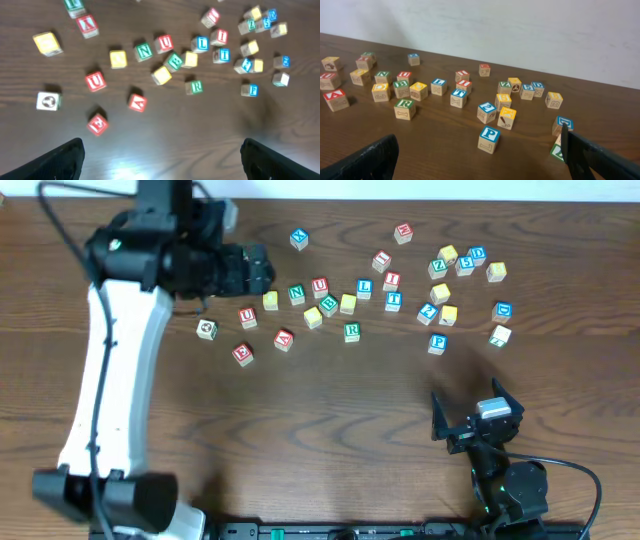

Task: Spell out NEURIPS
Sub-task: 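Move the left gripper forward over the green N block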

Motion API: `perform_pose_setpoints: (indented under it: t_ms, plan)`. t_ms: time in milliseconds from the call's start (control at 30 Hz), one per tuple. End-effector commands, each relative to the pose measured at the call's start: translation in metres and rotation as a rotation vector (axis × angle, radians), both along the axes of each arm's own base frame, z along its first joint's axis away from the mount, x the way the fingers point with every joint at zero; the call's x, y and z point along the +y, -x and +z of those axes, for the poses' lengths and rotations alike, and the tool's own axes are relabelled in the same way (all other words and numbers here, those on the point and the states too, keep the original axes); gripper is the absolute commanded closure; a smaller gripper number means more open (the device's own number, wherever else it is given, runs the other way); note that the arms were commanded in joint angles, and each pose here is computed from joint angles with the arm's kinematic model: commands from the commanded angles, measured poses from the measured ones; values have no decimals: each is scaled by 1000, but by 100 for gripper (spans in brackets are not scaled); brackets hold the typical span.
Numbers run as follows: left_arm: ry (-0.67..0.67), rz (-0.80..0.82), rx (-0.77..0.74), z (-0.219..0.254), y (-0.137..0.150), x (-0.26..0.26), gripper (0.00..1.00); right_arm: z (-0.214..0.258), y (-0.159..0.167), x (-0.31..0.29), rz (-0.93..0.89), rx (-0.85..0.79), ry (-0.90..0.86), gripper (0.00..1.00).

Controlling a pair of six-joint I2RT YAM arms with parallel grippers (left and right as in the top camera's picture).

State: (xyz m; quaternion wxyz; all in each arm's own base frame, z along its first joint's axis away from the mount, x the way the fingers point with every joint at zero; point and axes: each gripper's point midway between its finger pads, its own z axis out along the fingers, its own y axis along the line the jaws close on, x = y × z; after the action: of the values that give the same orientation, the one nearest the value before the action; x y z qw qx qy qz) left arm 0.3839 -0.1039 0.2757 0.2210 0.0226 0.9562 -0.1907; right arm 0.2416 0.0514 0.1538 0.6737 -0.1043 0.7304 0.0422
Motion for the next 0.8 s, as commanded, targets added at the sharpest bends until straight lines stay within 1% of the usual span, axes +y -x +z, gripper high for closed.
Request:
perform_pose_setpoints:
  t_ms: [0,67,133,267,367,400,467,567,767]
  plan:
    - [-72,-6,0,4,-18,-28,2,-1,0,-1,-1,1,-2,1]
    - [-113,20,29,-7,-24,-38,2,0,0,-1,-1,1,-2,1]
    - [-121,29,52,-15,-28,-45,2,-1,0,-1,-1,1,-2,1]
    - [-140,49,126,-47,-35,-59,2,0,0,-1,-1,1,-2,1]
    - [-247,167,140,-69,-46,-51,2,0,0,-1,-1,1,-2,1]
    - [-258,187,132,-73,-50,-54,2,0,0,-1,-1,1,-2,1]
    - [-253,221,119,-75,-55,-59,2,-1,0,-1,-1,1,-2,1]
    - [-217,232,71,-70,-65,-70,2,0,0,-1,-1,1,-2,1]
    - [-206,233,53,-68,-70,-72,2,-1,0,-1,-1,1,-2,1]
